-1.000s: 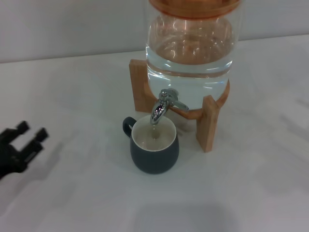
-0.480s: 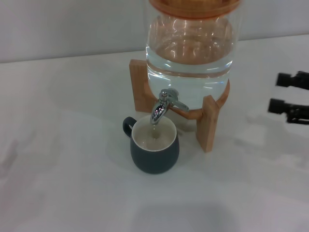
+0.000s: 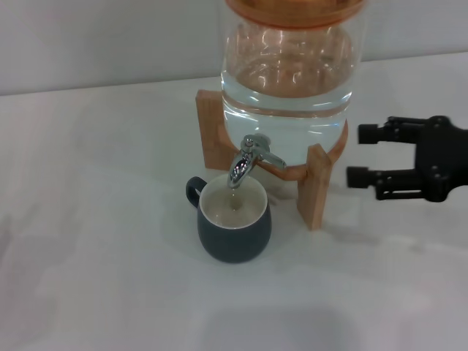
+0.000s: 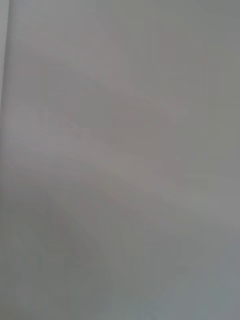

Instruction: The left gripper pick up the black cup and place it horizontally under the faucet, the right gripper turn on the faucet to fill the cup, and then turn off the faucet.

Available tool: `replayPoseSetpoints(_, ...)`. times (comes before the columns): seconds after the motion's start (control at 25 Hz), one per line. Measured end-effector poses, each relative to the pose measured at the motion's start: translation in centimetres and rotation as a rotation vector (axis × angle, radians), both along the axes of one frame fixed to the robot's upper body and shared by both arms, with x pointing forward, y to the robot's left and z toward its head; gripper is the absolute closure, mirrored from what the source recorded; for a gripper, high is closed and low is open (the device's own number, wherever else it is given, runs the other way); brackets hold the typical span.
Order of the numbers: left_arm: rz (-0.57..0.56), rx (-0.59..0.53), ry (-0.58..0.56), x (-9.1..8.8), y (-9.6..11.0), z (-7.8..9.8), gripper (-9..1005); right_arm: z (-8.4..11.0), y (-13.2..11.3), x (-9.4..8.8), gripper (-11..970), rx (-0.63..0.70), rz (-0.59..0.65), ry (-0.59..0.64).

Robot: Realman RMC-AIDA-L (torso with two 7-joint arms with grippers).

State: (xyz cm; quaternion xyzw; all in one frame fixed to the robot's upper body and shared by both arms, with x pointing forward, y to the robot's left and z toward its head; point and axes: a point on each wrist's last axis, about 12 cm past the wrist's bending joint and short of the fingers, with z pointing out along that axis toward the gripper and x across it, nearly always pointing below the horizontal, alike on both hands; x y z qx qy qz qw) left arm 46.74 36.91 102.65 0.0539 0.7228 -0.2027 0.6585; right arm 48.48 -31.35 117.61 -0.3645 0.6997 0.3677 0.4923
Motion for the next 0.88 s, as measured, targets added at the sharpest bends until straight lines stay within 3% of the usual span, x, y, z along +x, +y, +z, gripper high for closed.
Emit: replayPoseSetpoints(0.88, 0.016, 0.0, -0.002, -0.2, 0.1, -0.1, 417, -1.3, 4.4, 1.4, 144, -0.031, 0.029, 0.071)
